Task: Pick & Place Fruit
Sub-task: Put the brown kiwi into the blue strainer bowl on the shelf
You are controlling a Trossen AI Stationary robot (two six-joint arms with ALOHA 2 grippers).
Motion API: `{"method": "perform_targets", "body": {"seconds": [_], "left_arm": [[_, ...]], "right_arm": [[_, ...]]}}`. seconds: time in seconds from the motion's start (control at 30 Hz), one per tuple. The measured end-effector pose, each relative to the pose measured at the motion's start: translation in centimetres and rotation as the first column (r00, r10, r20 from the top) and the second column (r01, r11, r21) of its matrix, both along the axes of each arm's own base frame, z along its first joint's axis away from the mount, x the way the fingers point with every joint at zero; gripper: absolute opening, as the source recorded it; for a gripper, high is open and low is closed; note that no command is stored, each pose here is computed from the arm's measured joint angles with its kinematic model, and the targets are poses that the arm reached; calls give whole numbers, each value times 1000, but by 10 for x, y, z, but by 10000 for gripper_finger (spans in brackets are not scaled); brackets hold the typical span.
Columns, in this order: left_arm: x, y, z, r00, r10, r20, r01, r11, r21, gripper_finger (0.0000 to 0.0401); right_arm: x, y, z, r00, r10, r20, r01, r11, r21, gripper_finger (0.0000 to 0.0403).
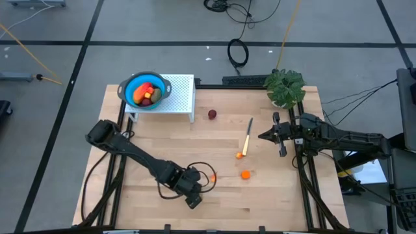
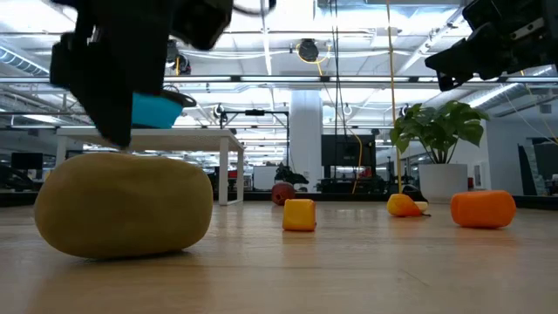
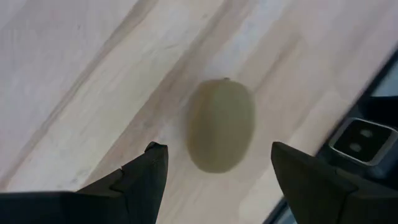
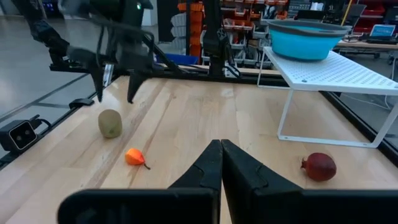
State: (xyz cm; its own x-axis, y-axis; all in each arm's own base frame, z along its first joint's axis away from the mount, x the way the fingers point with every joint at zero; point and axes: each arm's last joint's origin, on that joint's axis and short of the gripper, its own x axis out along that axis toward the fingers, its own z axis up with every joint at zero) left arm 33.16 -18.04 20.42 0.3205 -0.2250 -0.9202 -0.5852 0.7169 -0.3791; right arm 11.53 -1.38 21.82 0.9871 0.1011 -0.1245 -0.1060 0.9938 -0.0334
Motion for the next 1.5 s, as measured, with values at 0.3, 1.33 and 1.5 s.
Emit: {"method": "perform_targets", "body": {"seconds": [0.3,1.33,1.5], "left_arm": [[9,2,-15,992,110,-59,-113,992,-62,285],[20,-11,-60,993,-18,-120,7,996,-90,285],[19,-11,-59,992,-23,-120,13,996,-89,280]], "right_arm": [[0,0,0,1000,5,4,-4,999,-45,0],[0,0,0,1000,0,3,0,998,-56,0],[0,0,0,1000,0,4,1,999,-54,0]]}}
